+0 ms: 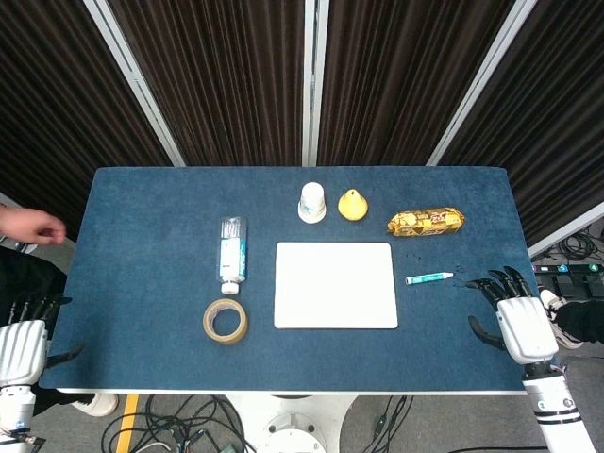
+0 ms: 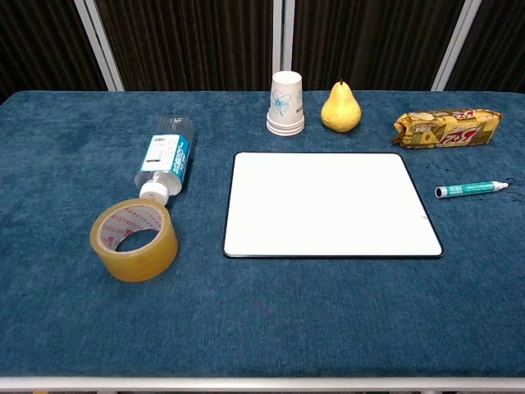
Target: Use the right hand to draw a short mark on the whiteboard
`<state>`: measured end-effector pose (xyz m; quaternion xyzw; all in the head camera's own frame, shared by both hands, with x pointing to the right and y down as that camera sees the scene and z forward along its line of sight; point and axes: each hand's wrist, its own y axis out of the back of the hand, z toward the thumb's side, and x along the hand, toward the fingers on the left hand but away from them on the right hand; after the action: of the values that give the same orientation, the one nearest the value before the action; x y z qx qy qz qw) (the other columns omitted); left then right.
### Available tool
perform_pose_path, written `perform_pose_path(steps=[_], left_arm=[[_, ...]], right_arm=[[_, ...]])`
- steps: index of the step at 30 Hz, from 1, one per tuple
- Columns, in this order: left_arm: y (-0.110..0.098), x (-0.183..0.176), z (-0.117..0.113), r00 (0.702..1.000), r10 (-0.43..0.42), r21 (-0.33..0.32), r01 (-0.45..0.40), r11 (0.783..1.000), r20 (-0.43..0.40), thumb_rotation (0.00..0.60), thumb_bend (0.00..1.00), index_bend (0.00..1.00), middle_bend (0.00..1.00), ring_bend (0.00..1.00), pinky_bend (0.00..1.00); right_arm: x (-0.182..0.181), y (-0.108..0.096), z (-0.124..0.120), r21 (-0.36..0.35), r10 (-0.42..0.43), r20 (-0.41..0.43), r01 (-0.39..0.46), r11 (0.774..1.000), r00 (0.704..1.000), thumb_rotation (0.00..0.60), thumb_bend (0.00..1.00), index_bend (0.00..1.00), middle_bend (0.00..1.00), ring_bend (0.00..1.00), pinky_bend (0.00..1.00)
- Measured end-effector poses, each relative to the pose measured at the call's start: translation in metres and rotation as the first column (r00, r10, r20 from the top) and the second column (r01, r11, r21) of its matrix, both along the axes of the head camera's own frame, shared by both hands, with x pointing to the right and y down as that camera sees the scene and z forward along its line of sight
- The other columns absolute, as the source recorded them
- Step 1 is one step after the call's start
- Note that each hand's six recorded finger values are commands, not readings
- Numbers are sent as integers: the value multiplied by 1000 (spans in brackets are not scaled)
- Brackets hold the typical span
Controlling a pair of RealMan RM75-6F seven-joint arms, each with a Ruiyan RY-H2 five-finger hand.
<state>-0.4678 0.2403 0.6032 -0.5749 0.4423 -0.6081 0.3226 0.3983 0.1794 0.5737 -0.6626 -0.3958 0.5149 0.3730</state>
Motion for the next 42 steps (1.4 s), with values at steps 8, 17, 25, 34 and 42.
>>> perform_pose_path(steps=[8, 17, 25, 34, 42], left_arm=[[-1, 1, 0, 1000, 5, 7, -5, 1000, -1, 600, 0, 272, 217, 93, 73], [0, 2, -3, 1000, 6, 14, -6, 1000, -4, 600, 0, 272, 217, 93, 72], [8, -4, -2, 1000, -22, -8, 22, 1000, 5, 600, 0, 272, 217, 93, 72], [6, -3, 0, 1000, -15, -14, 15, 1000, 4, 600, 0, 272, 217, 93, 72], [9, -5, 2, 1000, -27, -23, 28, 999, 6, 600, 0, 272, 217, 93, 73]], right_arm=[[-2, -1, -1, 9, -14, -3, 14, 1000, 1000, 600, 239, 300, 323, 159, 108], [-12, -28, 39, -59, -127, -119, 121, 991, 985, 600, 166, 359, 363, 175, 111], [-18, -60, 110, -171, -262, -285, 220, 961, 922, 600, 171, 395, 394, 185, 112], [-38, -72, 163, -234, -335, -326, 267, 935, 884, 600, 211, 434, 430, 206, 114], [-53, -75, 184, -252, -374, -331, 301, 920, 866, 600, 232, 468, 466, 228, 119]])
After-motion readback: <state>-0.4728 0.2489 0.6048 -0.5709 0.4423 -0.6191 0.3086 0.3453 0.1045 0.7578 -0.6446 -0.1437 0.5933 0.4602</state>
